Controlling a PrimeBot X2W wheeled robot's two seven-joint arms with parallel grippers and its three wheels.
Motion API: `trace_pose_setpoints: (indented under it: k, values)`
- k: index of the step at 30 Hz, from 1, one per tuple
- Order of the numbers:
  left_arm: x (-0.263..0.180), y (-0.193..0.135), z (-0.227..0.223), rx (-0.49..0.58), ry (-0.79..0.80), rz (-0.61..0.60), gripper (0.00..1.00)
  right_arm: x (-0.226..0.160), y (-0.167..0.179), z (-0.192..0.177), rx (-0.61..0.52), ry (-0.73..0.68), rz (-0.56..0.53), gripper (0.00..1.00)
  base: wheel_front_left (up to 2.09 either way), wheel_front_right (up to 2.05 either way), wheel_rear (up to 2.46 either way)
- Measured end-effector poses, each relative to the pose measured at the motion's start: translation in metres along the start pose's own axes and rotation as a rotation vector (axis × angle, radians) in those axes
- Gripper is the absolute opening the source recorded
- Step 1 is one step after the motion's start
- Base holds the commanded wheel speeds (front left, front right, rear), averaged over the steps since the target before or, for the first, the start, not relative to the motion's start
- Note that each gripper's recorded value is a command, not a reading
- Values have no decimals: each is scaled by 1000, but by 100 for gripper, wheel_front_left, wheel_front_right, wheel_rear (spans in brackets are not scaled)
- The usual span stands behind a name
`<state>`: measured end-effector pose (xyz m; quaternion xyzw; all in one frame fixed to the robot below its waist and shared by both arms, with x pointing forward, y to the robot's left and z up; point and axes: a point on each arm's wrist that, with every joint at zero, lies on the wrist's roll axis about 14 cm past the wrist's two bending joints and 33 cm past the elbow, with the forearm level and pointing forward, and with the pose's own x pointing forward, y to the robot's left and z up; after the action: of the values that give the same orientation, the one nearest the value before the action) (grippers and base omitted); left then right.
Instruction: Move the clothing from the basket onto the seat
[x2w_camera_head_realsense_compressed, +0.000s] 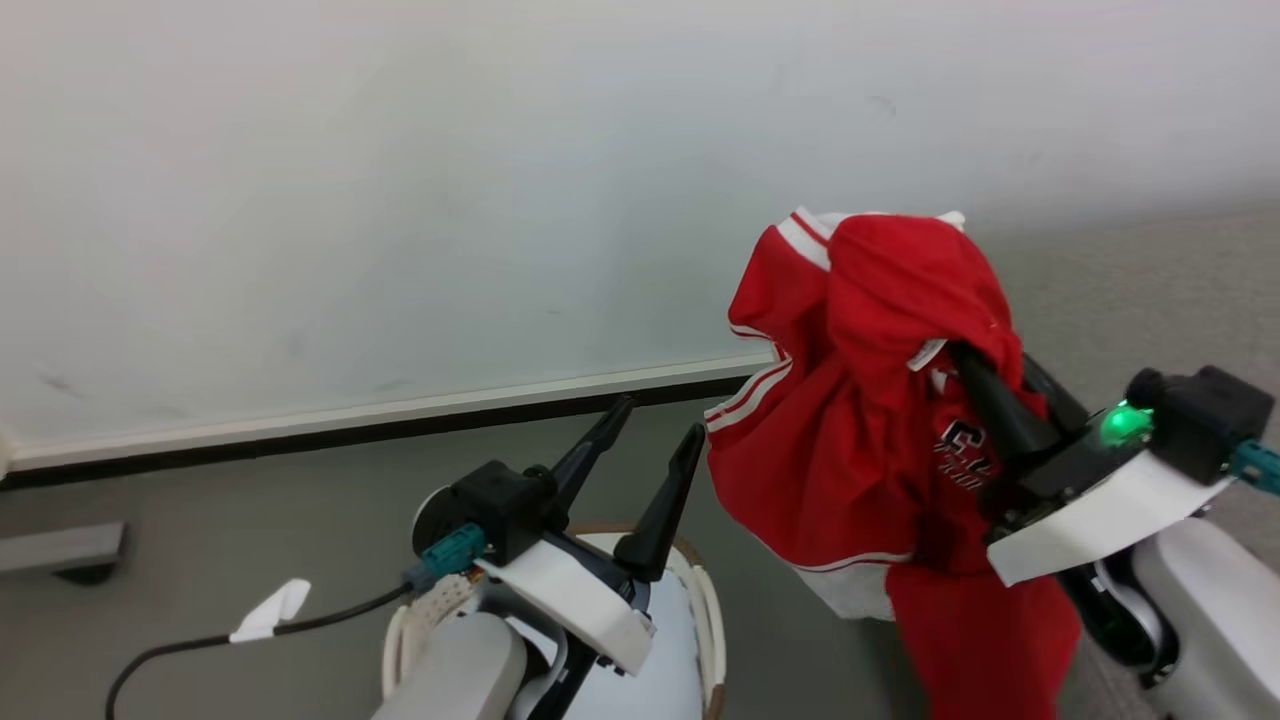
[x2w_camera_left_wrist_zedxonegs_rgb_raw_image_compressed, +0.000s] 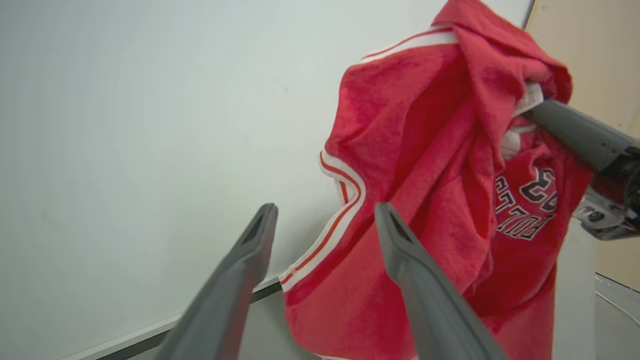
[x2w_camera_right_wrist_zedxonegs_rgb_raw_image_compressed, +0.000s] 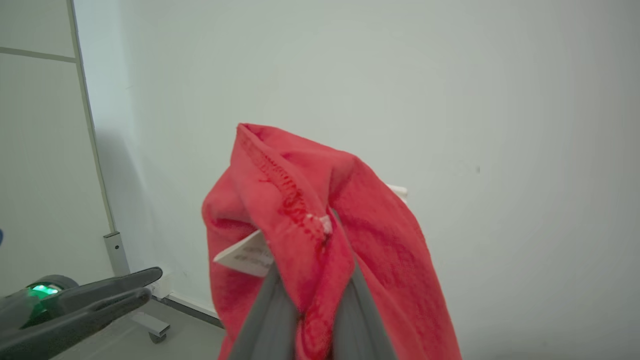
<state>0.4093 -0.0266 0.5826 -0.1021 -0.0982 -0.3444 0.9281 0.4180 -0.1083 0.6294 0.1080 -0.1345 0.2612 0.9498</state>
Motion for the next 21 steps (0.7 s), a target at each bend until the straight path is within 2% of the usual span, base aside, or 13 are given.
trace_pose_setpoints:
  k: [9,16,21]
  values:
    - [25,-55,-10,-36,6,-178,100,-48,-51,43,-124,-66,-161,0,0,0,0]
    - [35,-97,-20,-67,21,-314,100,-88,-74,62,-172,-87,-272,0,0,0,0]
    - [38,-114,-28,-86,37,-375,100,-106,-85,69,-193,-92,-328,0,0,0,0]
